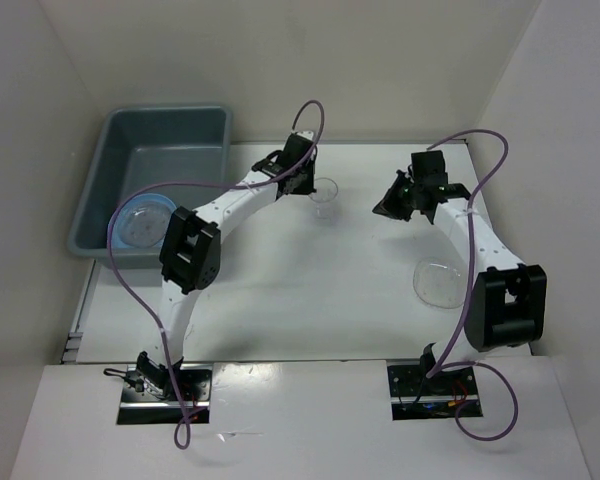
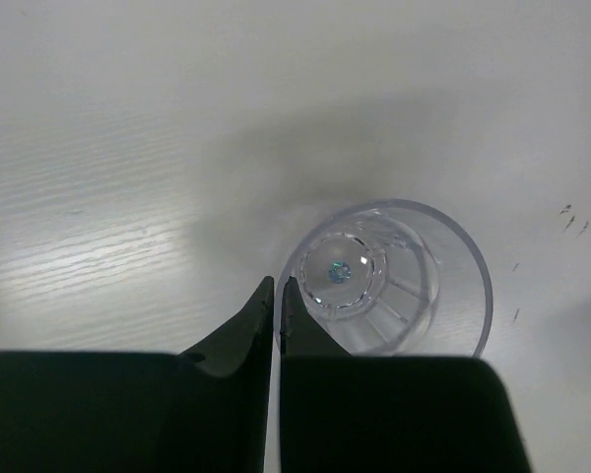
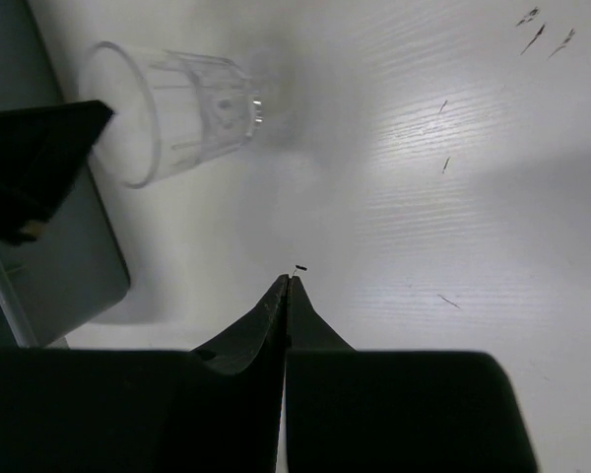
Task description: Place the mixed dishes into the plastic bin
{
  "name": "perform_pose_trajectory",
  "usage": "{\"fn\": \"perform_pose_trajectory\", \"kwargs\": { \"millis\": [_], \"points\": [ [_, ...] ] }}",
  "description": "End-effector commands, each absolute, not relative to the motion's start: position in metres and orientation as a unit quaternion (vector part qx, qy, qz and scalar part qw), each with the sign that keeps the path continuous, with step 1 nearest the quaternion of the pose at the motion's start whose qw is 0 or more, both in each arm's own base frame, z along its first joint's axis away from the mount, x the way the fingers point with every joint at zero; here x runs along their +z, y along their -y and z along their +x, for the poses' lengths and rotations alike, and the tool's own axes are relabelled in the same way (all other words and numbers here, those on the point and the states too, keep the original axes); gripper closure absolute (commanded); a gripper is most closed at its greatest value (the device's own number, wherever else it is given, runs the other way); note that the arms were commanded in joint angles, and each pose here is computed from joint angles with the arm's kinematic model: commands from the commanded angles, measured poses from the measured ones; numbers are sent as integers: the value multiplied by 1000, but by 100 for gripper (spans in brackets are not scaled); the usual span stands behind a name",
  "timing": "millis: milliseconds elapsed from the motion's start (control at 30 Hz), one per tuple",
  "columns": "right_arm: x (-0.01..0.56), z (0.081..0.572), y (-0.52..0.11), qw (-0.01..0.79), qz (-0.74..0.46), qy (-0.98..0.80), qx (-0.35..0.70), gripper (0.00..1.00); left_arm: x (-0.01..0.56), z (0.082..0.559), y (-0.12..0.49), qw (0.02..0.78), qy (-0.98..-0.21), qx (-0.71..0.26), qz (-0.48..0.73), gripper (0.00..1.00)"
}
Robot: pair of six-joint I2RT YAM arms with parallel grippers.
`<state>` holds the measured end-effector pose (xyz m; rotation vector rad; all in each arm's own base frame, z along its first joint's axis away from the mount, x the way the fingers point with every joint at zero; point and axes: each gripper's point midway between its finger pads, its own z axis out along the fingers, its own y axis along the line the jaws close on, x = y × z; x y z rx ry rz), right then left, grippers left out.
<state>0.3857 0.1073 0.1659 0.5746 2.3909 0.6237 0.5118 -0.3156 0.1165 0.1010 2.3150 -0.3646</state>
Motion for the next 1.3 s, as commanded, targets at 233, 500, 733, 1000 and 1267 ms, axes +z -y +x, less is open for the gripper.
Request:
{"fn": "perform_pose_trajectory", "kwargs": {
  "millis": [233,500,733,1000,1267],
  "points": [
    [188,374,-115,327,190,-882,279,99,364,519,133,601,-787,-47,-134,100],
    [206,359,-114,348,165,-879,282,99,314,540,-47,555,-790,37,-258,100],
    [200,340,-112,339,164,-884,277,97,225,579,-91,495,-817,95,-278,100],
    [191,320,-88,339,206,-884,246,94,144,599,-103,438,-841,140,-285,99],
    [190,340,-13,362,288,-870,168,56,105,601,-95,412,-856,120,-288,59]
  ]
}}
